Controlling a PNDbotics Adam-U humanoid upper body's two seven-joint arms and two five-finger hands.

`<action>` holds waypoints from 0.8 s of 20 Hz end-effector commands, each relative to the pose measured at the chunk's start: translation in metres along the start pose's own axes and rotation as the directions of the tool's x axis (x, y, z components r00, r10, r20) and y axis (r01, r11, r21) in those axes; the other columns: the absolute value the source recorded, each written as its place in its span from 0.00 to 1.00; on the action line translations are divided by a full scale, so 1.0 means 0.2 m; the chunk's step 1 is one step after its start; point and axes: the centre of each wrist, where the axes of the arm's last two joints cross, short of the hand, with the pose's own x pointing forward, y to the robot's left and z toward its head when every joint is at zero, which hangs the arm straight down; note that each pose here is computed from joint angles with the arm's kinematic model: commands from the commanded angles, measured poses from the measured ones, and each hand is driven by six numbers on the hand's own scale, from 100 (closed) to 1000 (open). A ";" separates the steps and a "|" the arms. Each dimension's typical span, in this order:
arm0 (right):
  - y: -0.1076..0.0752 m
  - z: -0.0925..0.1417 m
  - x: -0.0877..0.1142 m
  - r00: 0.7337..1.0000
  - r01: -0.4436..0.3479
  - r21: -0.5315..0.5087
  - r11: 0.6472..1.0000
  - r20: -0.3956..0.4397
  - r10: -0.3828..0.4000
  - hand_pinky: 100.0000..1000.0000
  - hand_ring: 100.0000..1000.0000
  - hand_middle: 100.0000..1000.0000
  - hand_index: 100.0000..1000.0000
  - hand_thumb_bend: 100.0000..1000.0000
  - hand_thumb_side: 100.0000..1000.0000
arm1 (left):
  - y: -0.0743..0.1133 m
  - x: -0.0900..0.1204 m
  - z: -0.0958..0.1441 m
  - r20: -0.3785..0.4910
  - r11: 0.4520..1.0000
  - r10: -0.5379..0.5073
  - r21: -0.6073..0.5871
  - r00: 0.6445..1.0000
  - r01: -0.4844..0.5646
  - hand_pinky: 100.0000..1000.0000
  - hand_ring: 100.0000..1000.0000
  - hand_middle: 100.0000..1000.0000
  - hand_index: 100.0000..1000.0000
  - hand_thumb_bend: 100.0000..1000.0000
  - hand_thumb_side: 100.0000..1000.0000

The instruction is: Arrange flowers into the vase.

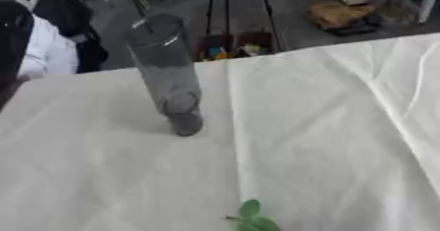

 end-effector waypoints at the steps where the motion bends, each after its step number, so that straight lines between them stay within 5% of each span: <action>1: -0.01 -0.04 0.02 0.999 0.001 0.022 1.000 0.034 -0.002 0.65 0.72 0.42 0.75 0.00 1.00 | 0.00 0.06 -0.01 -0.062 0.987 -0.090 0.130 0.994 0.097 0.00 0.00 0.00 0.00 0.07 0.06; 16: -0.01 -0.05 0.03 0.999 0.007 0.016 1.000 0.036 -0.008 0.65 0.72 0.42 0.75 0.00 1.00 | -0.02 -0.03 0.01 -0.096 0.980 -0.150 0.116 0.984 0.161 0.00 0.00 0.00 0.00 0.06 0.07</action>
